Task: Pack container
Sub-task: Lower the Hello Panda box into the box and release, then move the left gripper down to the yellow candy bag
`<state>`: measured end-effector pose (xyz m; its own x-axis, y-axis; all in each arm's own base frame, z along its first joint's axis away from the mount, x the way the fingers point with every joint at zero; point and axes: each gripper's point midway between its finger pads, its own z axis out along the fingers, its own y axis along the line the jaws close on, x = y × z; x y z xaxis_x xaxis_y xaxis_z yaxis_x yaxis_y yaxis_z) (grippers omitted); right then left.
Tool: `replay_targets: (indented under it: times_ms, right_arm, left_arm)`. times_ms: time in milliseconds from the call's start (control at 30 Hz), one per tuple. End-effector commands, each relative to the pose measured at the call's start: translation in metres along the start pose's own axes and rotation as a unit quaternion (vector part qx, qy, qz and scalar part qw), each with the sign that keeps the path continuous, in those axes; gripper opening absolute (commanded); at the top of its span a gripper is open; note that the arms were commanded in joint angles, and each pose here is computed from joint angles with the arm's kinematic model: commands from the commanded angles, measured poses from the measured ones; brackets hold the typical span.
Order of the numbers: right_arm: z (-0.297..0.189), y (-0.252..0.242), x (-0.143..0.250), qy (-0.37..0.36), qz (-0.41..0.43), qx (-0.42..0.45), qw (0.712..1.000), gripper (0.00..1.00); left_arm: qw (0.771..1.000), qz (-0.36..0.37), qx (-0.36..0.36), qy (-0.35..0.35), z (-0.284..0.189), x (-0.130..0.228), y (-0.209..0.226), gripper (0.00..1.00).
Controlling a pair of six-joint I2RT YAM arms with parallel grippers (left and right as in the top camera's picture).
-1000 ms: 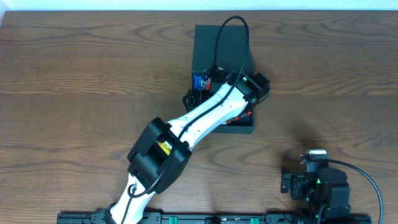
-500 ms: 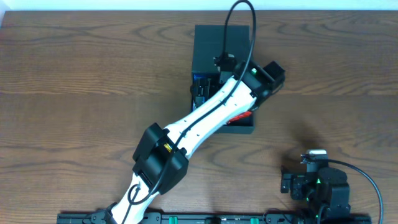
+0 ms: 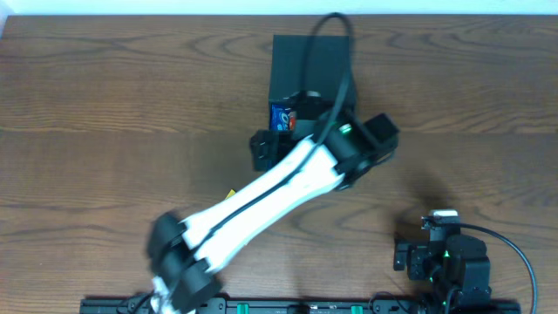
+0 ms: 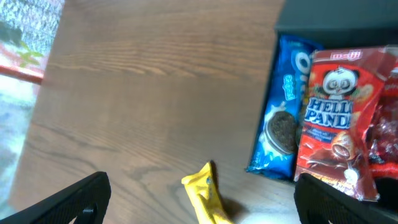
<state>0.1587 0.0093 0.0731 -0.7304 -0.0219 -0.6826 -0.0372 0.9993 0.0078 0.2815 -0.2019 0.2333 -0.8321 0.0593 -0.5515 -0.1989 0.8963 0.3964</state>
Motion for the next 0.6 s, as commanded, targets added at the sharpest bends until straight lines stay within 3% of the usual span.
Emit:
replay_targets:
  times_ms: [0,267,467,567]
  right_arm:
    - [0.0,-0.001,0.001,0.0,-0.003,0.003,1.0,0.99]
    - [0.0,-0.001,0.001,0.0,-0.002,0.003,1.0,0.99]
    - [0.0,-0.001,0.001,0.0,-0.002,0.003,1.0,0.99]
    - [0.0,-0.001,0.001,0.0,-0.002,0.003,1.0,0.99]
  left_arm:
    - [0.999,-0.042,-0.001,0.025,-0.003,0.02,0.029,0.95]
    - [0.979,-0.131,0.079,0.131,0.018,0.099,0.041,0.95]
    - [0.933,-0.204,0.183,0.233,0.039,0.141,0.014,0.95]
    - [0.894,-0.254,0.227,0.291,0.049,0.153,-0.004,0.95]
